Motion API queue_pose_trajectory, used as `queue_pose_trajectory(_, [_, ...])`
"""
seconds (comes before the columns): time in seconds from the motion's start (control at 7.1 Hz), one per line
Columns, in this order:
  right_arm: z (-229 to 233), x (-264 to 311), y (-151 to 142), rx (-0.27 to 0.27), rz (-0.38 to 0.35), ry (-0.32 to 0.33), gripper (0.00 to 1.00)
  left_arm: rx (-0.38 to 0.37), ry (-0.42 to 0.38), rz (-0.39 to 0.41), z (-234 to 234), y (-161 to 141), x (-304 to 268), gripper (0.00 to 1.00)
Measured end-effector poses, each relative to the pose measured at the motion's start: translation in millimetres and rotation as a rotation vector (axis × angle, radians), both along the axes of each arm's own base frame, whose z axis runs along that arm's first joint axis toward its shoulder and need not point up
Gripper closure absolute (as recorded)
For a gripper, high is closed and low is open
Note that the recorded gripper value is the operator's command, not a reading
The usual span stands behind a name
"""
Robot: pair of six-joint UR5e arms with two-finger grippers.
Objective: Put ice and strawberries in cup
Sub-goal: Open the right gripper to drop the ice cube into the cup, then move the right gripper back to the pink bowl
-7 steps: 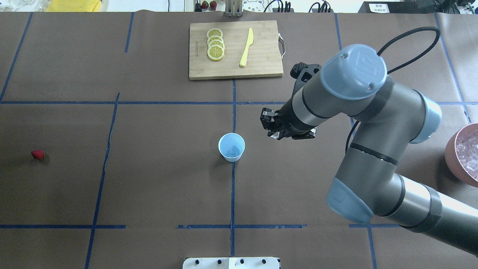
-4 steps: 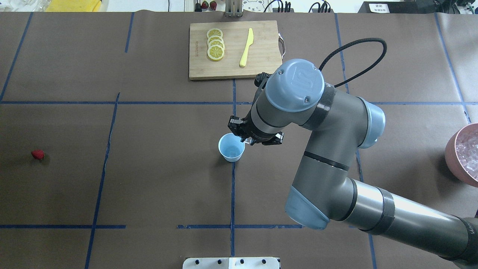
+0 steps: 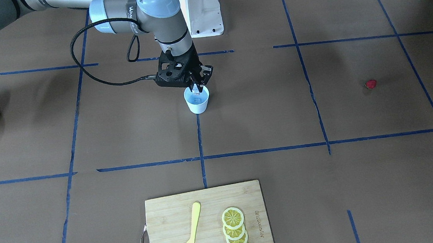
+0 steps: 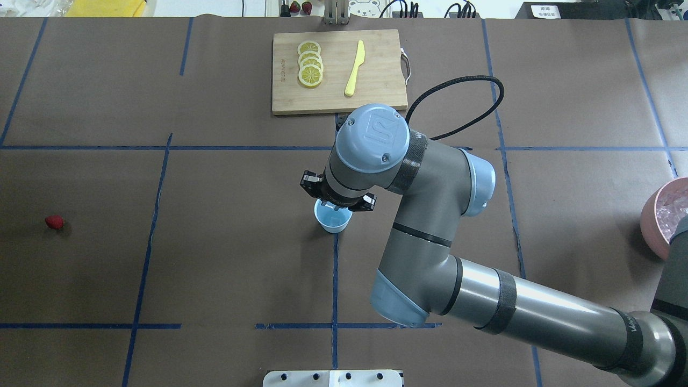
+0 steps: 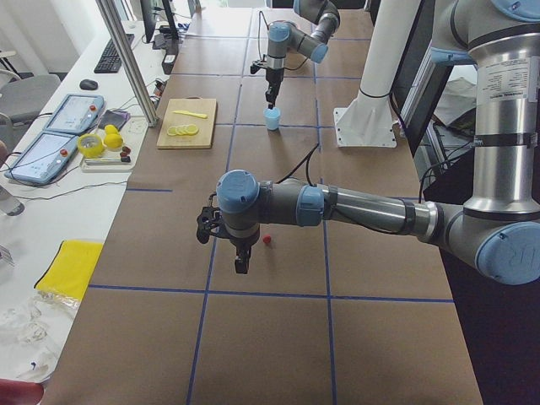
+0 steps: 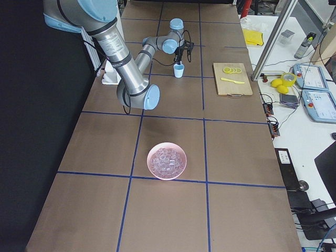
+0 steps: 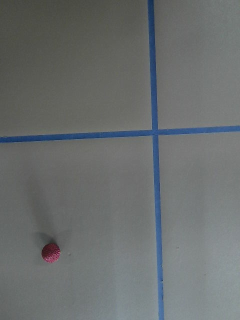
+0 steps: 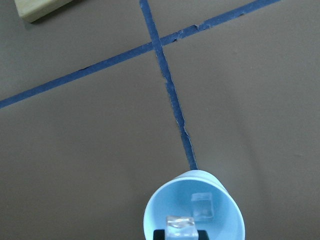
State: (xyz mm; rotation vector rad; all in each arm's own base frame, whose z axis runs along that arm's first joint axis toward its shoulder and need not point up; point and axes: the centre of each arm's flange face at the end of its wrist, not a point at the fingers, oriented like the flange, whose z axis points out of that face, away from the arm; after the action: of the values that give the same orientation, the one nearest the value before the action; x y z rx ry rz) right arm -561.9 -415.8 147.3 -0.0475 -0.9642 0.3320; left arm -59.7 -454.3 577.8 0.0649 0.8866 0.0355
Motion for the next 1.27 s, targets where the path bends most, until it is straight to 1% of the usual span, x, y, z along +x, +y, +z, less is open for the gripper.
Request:
queue_pose_trajectory(0.42, [-1.1, -2.5, -0.8, 0.001, 0.004, 0.001, 0.01, 0.0, 0.0, 0.001, 0.4, 1.3, 0.0, 0.0])
queue_pose_trajectory(0.56, [-1.7, 3.3, -4.1, 0.001, 0.008, -0.003, 0.0, -0.001, 0.0, 0.002, 0.7, 1.4, 0.3, 0.0])
queue_pose_trajectory(0.7, [3.7, 25.2, -12.3, -0.009, 0.015, -0.009, 0.0, -0.002, 0.0, 0.002, 0.9, 1.4, 0.5, 0.0])
queue_pose_trajectory(0.84, [23.8, 62.0, -25.4, -0.023, 0.016, -0.006, 0.0, -0.002, 0.0, 0.001, 0.9, 1.1, 0.6, 0.0])
queue_pose_trajectory(0.99, [54.5, 111.3, -41.8, -0.013, 0.004, 0.004, 0.0, 0.0, 0.0, 0.001, -0.4, 0.8, 0.7, 0.0])
queue_pose_trajectory(1.13, [87.7, 159.8, -52.4, 0.02, -0.019, 0.024, 0.0, 0.004, 0.0, 0.0, -2.8, 0.9, 0.7, 0.0])
queue_pose_trajectory(1.27, [128.3, 212.4, -56.3, 0.052, -0.048, 0.053, 0.0, 0.009, 0.0, 0.001, -5.1, 1.7, 0.7, 0.0])
